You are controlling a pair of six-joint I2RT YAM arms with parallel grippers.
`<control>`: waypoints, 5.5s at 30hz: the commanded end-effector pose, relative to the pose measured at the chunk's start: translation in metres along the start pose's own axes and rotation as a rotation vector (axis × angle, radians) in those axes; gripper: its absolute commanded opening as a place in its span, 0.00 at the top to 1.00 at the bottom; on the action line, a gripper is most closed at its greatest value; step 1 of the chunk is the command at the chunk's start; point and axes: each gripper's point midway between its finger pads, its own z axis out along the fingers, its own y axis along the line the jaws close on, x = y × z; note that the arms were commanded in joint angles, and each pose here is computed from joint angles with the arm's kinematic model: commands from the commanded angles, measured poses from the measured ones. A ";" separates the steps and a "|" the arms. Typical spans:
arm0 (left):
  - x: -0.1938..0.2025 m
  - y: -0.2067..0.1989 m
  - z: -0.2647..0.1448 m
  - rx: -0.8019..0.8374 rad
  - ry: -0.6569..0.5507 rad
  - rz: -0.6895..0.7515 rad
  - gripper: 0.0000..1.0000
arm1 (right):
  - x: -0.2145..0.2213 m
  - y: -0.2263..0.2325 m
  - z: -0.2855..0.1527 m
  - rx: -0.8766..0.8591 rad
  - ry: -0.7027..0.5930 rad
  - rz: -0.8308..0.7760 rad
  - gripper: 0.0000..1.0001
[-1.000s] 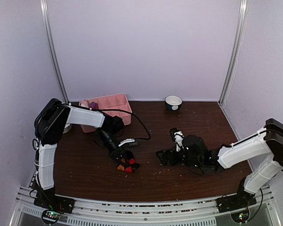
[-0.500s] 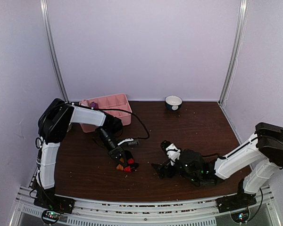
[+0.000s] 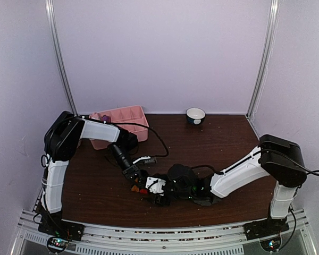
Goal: Roll the socks
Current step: Roll the sock at the center of the board.
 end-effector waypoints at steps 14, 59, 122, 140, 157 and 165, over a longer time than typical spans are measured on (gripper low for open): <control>0.018 0.017 0.008 -0.036 0.076 0.004 1.00 | 0.064 0.003 0.037 -0.086 0.244 -0.127 0.65; -0.008 -0.012 -0.172 -0.752 -0.264 0.322 0.02 | 0.106 0.069 0.012 -0.470 0.551 0.957 1.00; 0.022 -0.029 0.030 -0.338 0.248 0.475 0.75 | 0.157 -0.008 0.003 -0.114 0.328 1.696 1.00; 0.024 -0.004 0.016 -0.503 0.310 0.531 0.50 | 0.149 -0.003 0.010 -0.192 0.348 1.656 1.00; 0.042 0.006 0.030 -0.420 0.388 0.384 1.00 | 0.110 -0.023 0.000 -0.240 0.181 1.451 0.71; 0.051 0.004 0.040 -0.248 0.387 0.243 0.99 | 0.107 -0.039 -0.030 -0.102 0.120 1.268 0.67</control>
